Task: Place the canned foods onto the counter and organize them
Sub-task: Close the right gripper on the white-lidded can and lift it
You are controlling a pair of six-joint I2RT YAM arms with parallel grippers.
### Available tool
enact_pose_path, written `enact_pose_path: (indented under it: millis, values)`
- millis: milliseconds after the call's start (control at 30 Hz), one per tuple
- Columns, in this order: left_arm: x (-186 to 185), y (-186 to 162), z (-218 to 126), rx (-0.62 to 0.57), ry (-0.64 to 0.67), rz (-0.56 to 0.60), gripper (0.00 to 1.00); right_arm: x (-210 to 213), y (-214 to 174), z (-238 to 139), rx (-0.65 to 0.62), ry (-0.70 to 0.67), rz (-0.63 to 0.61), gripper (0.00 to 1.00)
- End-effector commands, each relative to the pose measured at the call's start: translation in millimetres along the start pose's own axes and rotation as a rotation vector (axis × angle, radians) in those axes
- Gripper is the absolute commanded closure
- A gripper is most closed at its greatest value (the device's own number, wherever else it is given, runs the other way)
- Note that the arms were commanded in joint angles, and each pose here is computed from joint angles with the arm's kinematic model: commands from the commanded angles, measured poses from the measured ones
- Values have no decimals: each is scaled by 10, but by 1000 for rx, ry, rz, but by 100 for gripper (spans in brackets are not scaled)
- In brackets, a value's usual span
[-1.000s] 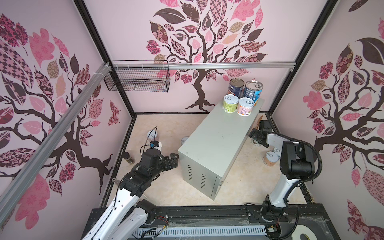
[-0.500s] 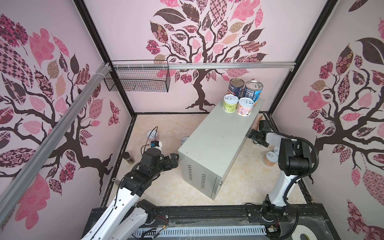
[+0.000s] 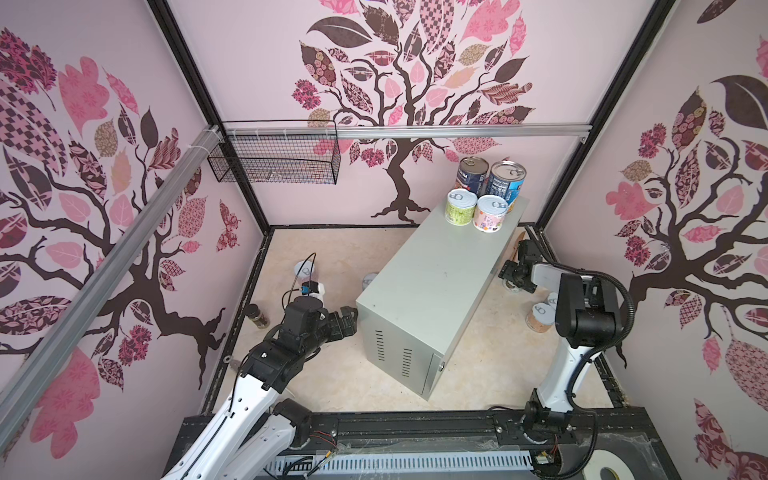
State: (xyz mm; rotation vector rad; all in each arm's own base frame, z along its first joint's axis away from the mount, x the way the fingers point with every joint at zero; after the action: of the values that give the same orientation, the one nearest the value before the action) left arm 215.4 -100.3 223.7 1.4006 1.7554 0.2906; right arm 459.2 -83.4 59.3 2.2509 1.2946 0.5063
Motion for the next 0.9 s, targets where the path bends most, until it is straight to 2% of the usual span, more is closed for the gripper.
enact_pose_path:
  millis: [0, 100, 300, 867]
  values:
    - [20, -42, 40, 4, -6, 15, 2, -27, 30, 26, 3, -15, 5, 27]
    - [16, -38, 40, 1, -13, 10, 2, -16, 43, -35, -14, 0, 19, 32]
    - [12, -42, 35, -1, -18, 7, 2, 9, 125, -258, -63, 44, 54, 34]
    - [-9, -29, -9, -17, -41, 32, 2, -27, 85, -1175, -200, 206, 210, 35]
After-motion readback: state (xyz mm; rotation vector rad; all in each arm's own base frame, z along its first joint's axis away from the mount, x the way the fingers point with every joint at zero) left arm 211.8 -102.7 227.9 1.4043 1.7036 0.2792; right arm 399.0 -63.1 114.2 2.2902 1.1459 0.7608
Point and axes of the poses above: each gripper's point midway between its finger pads, its own z axis out along the fingers, its own x axis along the line the jaws close on, y = z × x, the point moved 3 cm from there along -z, back along the fingers, and after that the axes turned 4 degrees about -z, right-handed, at the moved point
